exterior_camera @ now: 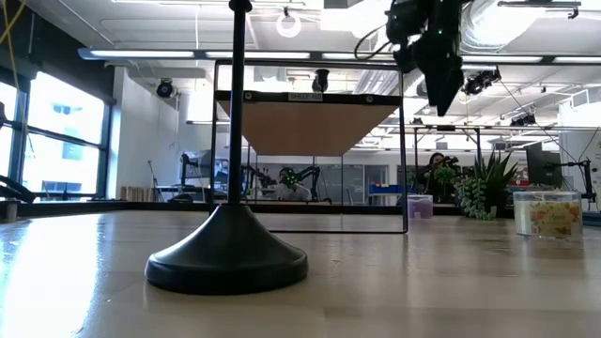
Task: Pick & Place candle stick holders
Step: Put the purple scented candle on the shelf
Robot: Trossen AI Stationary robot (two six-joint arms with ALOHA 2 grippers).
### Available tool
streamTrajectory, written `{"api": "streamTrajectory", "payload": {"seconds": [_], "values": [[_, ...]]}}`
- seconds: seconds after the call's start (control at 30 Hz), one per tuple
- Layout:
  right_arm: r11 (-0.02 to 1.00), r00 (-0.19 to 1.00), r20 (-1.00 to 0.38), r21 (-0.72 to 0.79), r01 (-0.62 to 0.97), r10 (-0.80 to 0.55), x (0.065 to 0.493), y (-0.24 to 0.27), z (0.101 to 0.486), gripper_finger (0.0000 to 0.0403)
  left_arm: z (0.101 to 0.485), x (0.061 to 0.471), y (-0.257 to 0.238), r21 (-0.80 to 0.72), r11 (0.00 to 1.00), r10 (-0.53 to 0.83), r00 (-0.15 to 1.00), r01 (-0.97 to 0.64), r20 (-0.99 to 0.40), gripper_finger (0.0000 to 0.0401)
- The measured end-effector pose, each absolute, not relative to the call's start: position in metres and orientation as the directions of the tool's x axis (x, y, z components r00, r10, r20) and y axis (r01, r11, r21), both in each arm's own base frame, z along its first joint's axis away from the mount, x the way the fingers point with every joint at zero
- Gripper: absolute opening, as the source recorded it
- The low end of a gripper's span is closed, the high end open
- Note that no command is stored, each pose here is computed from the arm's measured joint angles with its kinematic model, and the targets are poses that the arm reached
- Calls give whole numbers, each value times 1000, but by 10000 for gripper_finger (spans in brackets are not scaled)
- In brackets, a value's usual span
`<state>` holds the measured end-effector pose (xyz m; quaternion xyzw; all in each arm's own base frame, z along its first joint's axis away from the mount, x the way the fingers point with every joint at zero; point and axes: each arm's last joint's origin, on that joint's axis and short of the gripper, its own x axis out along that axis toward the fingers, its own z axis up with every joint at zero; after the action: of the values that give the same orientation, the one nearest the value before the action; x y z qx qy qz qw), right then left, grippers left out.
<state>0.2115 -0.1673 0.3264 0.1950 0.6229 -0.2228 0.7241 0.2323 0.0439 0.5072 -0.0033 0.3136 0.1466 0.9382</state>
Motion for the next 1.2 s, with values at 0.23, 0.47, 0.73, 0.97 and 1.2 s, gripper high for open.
{"api": "streamTrajectory", "payload": {"seconds": [0.23, 0.47, 0.73, 0.97, 1.2], "values": [[846, 144, -988, 27, 532, -58, 215, -169, 303, 372, 499, 240, 45, 92, 958, 266, 721, -271, -640, 156], [908, 186, -981, 31, 418, -52, 223, -168, 283, 372, 498, 240, 45, 93, 958, 265, 716, -271, -646, 156], [967, 165, -986, 21, 253, -21, 228, -154, 261, 371, 498, 240, 45, 93, 958, 266, 717, -271, -644, 156], [990, 163, -987, 6, 140, -17, 232, -147, 247, 371, 497, 239, 45, 94, 958, 265, 711, -271, -652, 156], [992, 167, -984, -47, 116, -66, 236, -146, 248, 371, 497, 239, 45, 95, 958, 264, 707, -270, -656, 156]]}}
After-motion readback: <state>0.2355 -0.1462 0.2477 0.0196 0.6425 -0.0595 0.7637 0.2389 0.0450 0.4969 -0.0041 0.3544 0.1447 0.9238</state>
